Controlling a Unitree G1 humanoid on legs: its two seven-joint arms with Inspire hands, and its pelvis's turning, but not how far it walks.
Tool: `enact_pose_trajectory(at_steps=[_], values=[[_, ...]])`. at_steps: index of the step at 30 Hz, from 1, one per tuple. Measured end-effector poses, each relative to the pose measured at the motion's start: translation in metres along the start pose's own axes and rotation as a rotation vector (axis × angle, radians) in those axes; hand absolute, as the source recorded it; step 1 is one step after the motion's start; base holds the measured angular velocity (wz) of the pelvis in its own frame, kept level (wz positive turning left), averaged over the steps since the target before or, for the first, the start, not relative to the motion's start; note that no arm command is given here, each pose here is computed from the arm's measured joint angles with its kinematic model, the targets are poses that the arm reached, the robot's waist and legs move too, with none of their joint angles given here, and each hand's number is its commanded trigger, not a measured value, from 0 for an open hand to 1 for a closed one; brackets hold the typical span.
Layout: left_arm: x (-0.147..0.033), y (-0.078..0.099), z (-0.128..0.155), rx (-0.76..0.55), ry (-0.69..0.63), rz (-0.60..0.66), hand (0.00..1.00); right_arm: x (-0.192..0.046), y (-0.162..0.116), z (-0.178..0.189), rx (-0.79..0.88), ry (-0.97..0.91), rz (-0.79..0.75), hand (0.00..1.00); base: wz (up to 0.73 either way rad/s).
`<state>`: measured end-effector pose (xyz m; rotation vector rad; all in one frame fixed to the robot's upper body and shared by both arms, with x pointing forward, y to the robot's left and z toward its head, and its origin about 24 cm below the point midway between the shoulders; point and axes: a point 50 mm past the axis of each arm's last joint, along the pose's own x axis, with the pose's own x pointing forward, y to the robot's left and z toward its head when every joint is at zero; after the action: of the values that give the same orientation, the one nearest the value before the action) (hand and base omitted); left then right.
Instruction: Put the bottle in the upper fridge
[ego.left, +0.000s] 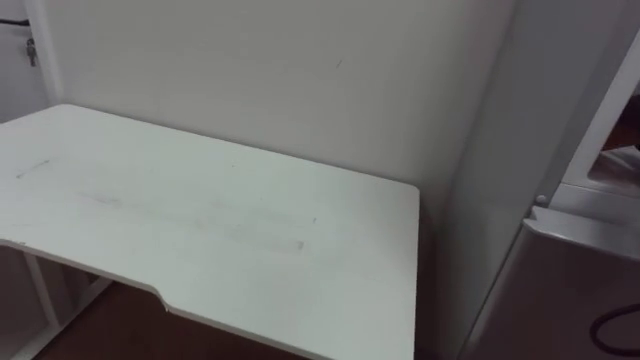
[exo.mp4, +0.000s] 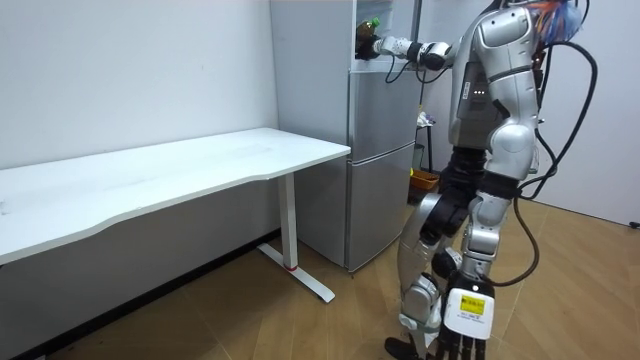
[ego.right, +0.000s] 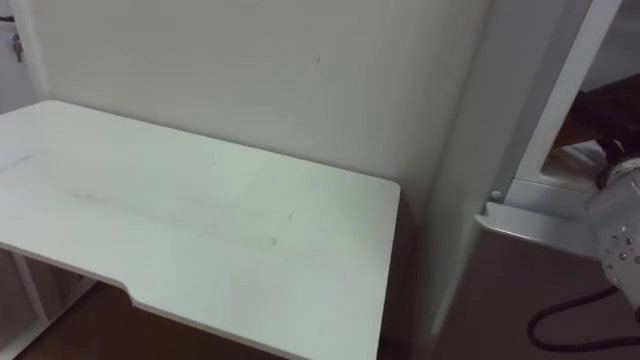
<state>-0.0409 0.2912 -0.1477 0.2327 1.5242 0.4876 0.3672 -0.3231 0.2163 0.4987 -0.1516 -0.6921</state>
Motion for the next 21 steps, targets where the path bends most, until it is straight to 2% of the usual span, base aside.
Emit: enact_pose_trajectory(at_steps=[21], values=[[0.0002,-0.001,0.004,-0.015,-0.013,-0.015,0.0,0.0036,-0.0049,-0.0058,-0.024,0.023,0.051,0.0,-0.02]])
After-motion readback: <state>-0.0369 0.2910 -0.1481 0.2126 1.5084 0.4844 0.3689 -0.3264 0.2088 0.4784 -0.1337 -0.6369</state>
